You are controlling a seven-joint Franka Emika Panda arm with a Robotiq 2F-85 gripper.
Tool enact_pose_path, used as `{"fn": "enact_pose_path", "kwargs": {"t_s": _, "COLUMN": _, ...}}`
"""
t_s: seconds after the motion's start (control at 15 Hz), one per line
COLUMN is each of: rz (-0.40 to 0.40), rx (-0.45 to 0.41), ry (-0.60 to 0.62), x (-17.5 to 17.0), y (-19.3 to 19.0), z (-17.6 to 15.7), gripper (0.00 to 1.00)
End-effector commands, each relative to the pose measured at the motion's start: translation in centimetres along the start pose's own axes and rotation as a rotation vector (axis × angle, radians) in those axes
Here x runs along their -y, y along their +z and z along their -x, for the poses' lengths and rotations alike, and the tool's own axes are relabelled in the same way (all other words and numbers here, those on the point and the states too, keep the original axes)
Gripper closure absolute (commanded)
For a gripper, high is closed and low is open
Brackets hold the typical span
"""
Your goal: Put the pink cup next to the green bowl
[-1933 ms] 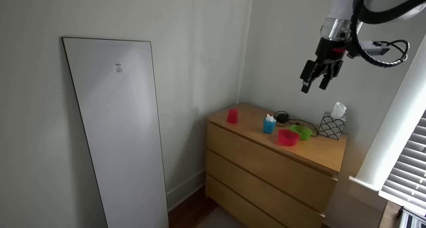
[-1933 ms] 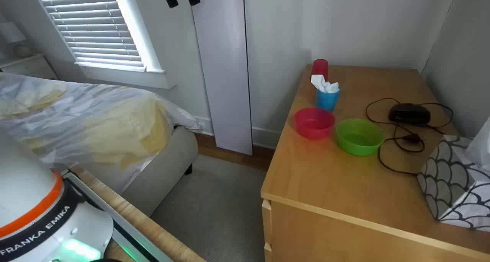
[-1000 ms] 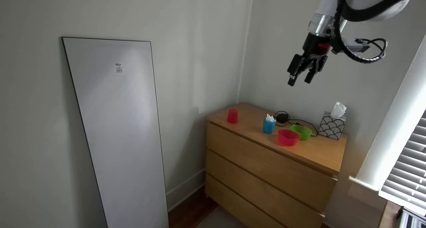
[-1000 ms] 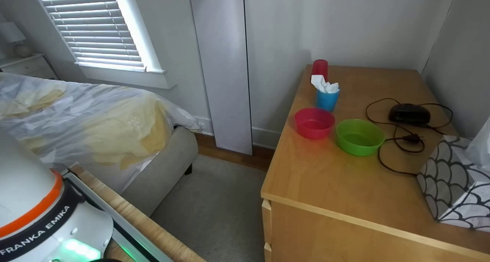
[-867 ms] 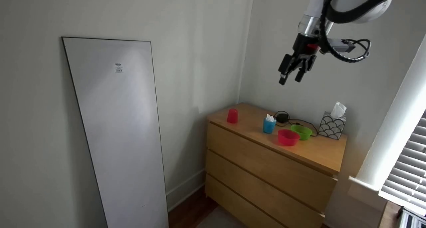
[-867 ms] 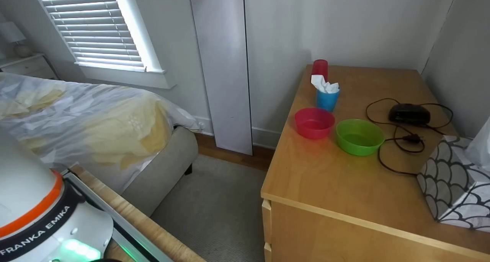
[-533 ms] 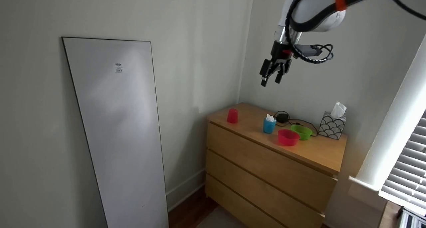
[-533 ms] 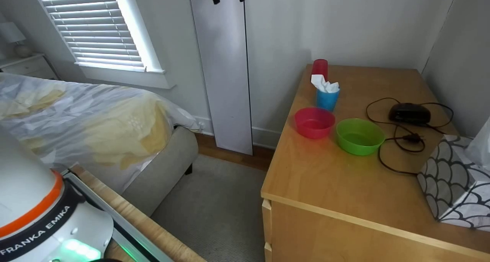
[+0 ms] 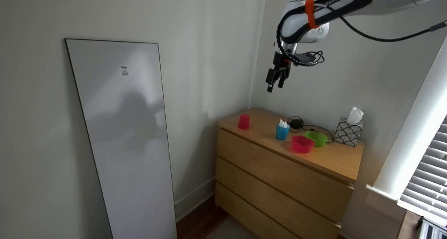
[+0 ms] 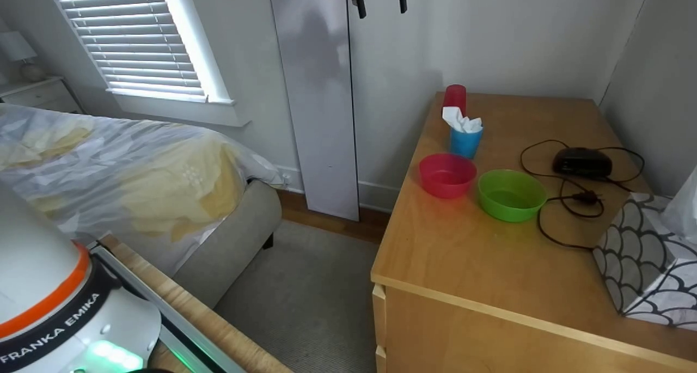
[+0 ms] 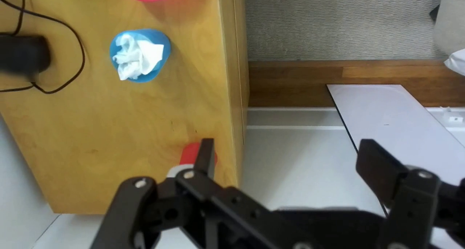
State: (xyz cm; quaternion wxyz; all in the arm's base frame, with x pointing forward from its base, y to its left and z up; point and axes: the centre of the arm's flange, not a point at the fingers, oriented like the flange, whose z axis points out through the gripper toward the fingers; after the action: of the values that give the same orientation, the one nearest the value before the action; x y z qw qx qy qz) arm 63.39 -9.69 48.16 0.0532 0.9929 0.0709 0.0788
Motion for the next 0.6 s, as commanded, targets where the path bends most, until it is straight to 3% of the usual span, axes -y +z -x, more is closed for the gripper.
{"fn": "enact_pose_path", "kwargs": {"t_s": 0.0, "rz": 0.003, "rx": 0.005, "ry": 0.000, "x": -0.7, "y": 0.4, "z": -0.6, "gripper": 0.00}}
{"fn": "enact_pose_path", "kwargs": {"t_s": 0.53, "rz": 0.004, "rx": 0.016, "ry": 0.008, "x": -2.1, "y": 1.7, "z": -3.1, "gripper": 0.00}}
